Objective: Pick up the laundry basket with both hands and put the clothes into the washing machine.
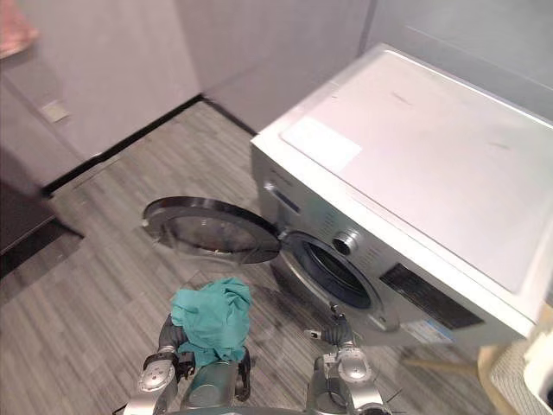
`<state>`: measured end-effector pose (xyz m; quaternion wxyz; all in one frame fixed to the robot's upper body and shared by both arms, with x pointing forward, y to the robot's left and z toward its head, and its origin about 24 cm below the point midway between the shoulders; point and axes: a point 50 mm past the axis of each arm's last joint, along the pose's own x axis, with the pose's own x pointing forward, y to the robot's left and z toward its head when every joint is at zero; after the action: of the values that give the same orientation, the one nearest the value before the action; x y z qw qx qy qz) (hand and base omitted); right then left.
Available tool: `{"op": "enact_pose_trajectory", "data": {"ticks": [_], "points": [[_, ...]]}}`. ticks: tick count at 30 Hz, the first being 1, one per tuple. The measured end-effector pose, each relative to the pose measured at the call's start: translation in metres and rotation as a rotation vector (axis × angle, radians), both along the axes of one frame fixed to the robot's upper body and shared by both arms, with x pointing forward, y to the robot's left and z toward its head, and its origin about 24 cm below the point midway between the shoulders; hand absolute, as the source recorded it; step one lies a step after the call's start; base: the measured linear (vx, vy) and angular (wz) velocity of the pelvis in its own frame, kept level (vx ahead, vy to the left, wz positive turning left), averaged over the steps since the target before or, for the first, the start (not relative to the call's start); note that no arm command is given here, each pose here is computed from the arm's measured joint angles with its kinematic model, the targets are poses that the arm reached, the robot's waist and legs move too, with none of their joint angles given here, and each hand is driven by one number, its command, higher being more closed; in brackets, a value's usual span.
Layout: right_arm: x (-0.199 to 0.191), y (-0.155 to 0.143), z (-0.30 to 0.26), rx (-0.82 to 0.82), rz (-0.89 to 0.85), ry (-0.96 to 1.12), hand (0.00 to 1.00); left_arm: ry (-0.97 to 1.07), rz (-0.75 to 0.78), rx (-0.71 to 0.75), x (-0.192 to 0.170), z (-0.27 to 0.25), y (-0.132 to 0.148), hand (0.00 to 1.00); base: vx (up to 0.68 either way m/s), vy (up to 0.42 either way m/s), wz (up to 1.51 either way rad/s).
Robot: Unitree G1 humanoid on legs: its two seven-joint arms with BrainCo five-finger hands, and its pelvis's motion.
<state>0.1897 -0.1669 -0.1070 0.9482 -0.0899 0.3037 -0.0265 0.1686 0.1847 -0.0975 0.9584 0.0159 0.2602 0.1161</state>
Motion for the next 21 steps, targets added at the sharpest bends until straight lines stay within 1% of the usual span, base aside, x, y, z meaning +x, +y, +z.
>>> {"op": "enact_pose_trajectory", "data": {"ticks": [2, 5, 10, 13, 16, 17, 19, 21], "points": [[0.001, 0.002, 0.0, -0.01, 0.019, 0.001, 0.0, -0.009, 0.018, 0.005, -0.001, 0.002, 0.005, 1.0, 0.02, -0.039, -1.37], [-0.003, 0.0, -0.003, -0.035, 0.043, 0.019, 0.0, -0.022, 0.038, 0.012, 0.001, 0.005, 0.01, 1.0, 0.08, -0.088, -0.73], [-0.027, -0.022, -0.014, -0.084, 0.015, 0.096, 0.0, -0.056, 0.034, -0.031, 0.014, 0.009, -0.003, 1.0, 0.14, -0.169, -0.32], [-0.022, -0.03, -0.01, -0.085, -0.023, 0.079, 0.0, -0.075, 0.038, -0.05, 0.02, 0.012, -0.007, 1.0, 0.06, -0.021, -0.47], [-0.01, -0.042, -0.003, -0.121, -0.045, 0.04, 0.0, -0.124, 0.036, -0.046, 0.028, 0.021, -0.007, 1.0, 0.02, 0.133, -0.82], [-0.007, -0.042, -0.001, -0.123, -0.046, 0.033, 0.0, -0.14, 0.031, -0.034, 0.033, 0.025, -0.005, 1.0, -0.03, 0.085, -0.66], [0.0, -0.035, 0.001, -0.106, -0.039, 0.015, 0.0, -0.231, 0.011, 0.003, 0.062, 0.046, 0.0, 1.0, -0.11, 0.097, -0.34], [0.009, -0.035, 0.005, -0.103, -0.047, -0.008, 0.0, -0.273, 0.013, 0.011, 0.075, 0.056, -0.001, 1.0, -0.18, 0.116, -0.34]]}}
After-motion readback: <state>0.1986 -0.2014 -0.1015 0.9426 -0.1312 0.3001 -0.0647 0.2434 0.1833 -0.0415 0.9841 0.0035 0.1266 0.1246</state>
